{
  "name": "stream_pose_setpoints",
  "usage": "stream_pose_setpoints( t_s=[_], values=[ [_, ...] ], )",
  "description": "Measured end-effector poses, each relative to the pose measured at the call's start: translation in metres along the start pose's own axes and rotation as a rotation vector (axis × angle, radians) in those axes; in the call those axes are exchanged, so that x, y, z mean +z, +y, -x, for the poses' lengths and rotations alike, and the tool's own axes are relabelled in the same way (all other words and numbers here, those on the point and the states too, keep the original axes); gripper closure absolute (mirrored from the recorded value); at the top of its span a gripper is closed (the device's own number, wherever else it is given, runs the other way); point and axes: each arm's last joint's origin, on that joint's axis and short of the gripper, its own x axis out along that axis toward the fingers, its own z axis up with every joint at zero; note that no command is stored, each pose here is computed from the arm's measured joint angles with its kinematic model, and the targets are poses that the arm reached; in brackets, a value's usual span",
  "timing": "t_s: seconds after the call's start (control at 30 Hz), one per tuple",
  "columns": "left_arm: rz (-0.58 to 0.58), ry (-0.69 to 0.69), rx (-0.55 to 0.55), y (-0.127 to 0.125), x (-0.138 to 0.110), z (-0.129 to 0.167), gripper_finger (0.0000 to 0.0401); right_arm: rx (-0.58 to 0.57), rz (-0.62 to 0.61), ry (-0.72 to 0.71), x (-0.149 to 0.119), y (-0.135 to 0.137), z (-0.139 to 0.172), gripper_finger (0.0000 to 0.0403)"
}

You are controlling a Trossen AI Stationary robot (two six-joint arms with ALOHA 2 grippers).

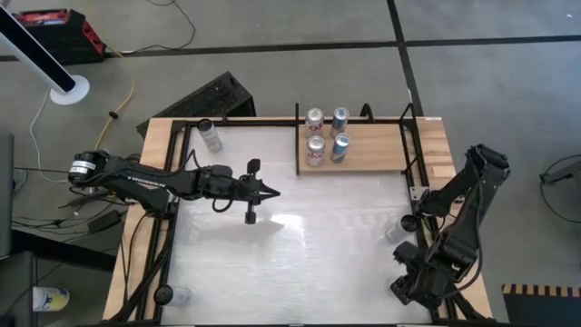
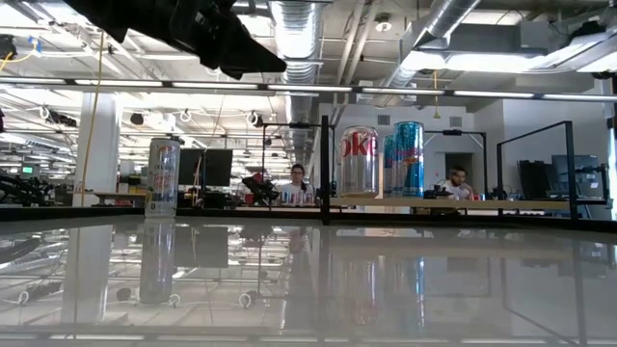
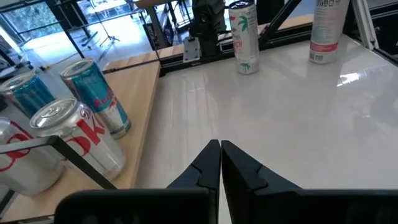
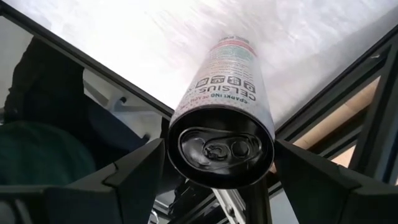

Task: Place canned beverage on shelf
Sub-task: Put the bottom white-pink soda can on the shelf

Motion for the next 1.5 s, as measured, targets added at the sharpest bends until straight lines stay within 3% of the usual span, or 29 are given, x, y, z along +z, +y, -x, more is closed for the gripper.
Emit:
stream_pose_setpoints(
  t_s=[0.67, 0.93, 1.2, 1.5],
  values=[
    [0.013, -0.012, 0.001, 0.000, 0.001, 0.000, 0.0401, -0.030, -0.003, -0.047, 0.001, 0.001, -0.006, 0.0079],
    [0.012, -0.007, 0.001, 0.000, 0.001, 0.000, 0.0401, -0.032, 0.000, -0.043, 0.001, 0.000, -0.006, 0.0105],
    [0.012, -0.006, 0.001, 0.000, 0.001, 0.000, 0.0401, -0.025, 0.115, -0.088, 0.006, 0.002, -0.006, 0.0110],
    [0.012, -0.006, 0.001, 0.000, 0.001, 0.000, 0.0401, -0.004, 0.328, -0.179, 0.038, 0.016, 0.006, 0.0112]
  ],
)
